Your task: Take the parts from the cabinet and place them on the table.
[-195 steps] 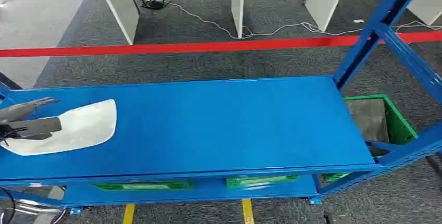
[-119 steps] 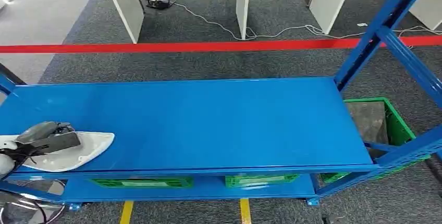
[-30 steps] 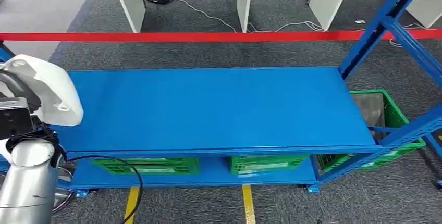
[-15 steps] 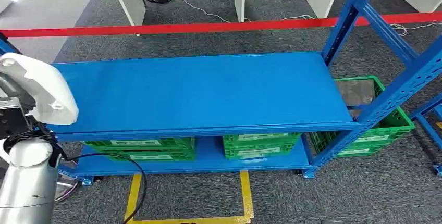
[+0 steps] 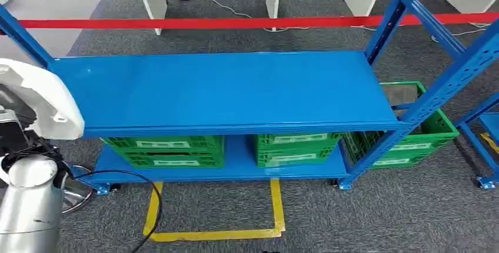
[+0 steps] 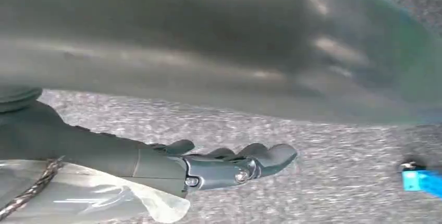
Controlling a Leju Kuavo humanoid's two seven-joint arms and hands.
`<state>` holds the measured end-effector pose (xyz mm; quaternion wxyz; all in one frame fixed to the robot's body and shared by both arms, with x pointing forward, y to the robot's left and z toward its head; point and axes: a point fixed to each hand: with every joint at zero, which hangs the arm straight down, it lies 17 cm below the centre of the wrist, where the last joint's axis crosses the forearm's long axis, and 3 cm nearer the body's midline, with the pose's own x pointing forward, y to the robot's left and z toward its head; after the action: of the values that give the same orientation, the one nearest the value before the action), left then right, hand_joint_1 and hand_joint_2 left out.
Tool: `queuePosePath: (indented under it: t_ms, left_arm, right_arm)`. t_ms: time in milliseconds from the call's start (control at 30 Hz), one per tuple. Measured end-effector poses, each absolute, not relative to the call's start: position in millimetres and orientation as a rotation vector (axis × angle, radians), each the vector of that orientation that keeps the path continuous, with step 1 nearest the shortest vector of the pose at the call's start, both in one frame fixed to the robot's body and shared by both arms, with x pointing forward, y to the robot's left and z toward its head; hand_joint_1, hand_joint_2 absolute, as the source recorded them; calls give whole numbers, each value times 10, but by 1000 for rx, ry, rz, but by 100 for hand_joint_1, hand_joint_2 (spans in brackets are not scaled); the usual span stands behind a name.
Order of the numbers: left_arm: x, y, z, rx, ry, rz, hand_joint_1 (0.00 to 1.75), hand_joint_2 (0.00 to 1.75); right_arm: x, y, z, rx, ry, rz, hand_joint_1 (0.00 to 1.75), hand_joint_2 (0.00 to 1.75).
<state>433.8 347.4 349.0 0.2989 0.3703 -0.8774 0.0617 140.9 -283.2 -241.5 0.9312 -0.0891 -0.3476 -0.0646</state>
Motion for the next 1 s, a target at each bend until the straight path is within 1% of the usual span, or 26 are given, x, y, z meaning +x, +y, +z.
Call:
queuePosePath:
  t_ms: [1000]
  left_arm:
    - [4312,3552,3451,998,-2318,177,175,175]
  right_arm:
    - [1391,-2827,-2431,-188,-696,-131,0,0]
